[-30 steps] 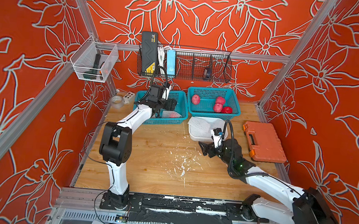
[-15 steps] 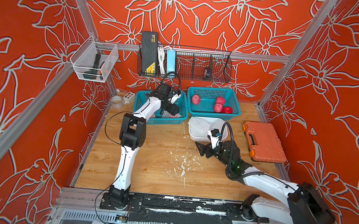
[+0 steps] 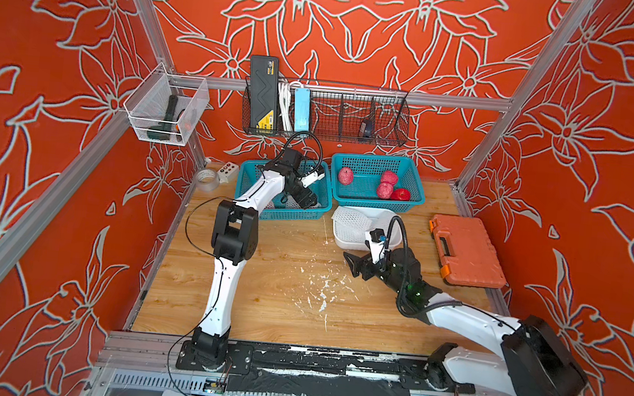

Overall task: Remove foam nets from apples
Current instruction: Pick up the apple from the basket.

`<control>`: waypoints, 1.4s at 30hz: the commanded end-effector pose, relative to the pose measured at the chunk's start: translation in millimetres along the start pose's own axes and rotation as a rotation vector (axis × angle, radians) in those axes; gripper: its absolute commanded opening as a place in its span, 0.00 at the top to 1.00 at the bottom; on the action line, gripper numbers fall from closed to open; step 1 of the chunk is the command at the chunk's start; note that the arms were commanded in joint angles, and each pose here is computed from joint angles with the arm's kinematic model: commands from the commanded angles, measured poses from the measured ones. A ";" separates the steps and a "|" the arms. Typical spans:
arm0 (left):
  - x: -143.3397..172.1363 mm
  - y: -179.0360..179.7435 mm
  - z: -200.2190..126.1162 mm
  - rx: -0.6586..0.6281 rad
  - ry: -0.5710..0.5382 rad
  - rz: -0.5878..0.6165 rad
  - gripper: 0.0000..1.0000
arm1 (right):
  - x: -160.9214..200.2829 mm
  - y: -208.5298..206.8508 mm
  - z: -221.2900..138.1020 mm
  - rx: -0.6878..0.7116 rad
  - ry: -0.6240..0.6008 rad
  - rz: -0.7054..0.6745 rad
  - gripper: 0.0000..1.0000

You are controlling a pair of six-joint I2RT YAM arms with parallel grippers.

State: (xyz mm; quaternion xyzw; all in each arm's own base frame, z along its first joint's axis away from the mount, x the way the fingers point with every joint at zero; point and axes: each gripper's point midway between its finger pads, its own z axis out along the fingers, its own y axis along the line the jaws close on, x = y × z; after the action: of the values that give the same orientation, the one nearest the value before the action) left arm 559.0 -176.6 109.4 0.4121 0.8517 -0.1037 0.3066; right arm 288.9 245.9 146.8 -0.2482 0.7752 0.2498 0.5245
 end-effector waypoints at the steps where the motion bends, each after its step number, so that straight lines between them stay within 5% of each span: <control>1: 12.5 -10.3 16.0 0.071 0.031 0.046 0.05 | -10.4 3.2 4.6 -0.005 -0.015 0.003 0.10; 20: 44.8 8.5 51.6 0.046 0.114 0.054 0.09 | -6.9 -4.9 10.0 0.040 0.012 0.004 0.09; 42: -10.9 72.1 -45.6 -0.180 -0.150 -0.072 0.09 | -3.5 -4.8 15.6 0.037 0.027 0.020 0.09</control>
State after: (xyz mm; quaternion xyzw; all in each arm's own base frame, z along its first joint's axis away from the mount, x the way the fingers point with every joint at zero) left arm 591.3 -117.9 102.5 0.3479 0.8698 -0.0821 0.3401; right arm 299.7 248.1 136.3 -0.2405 0.7926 0.2333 0.5094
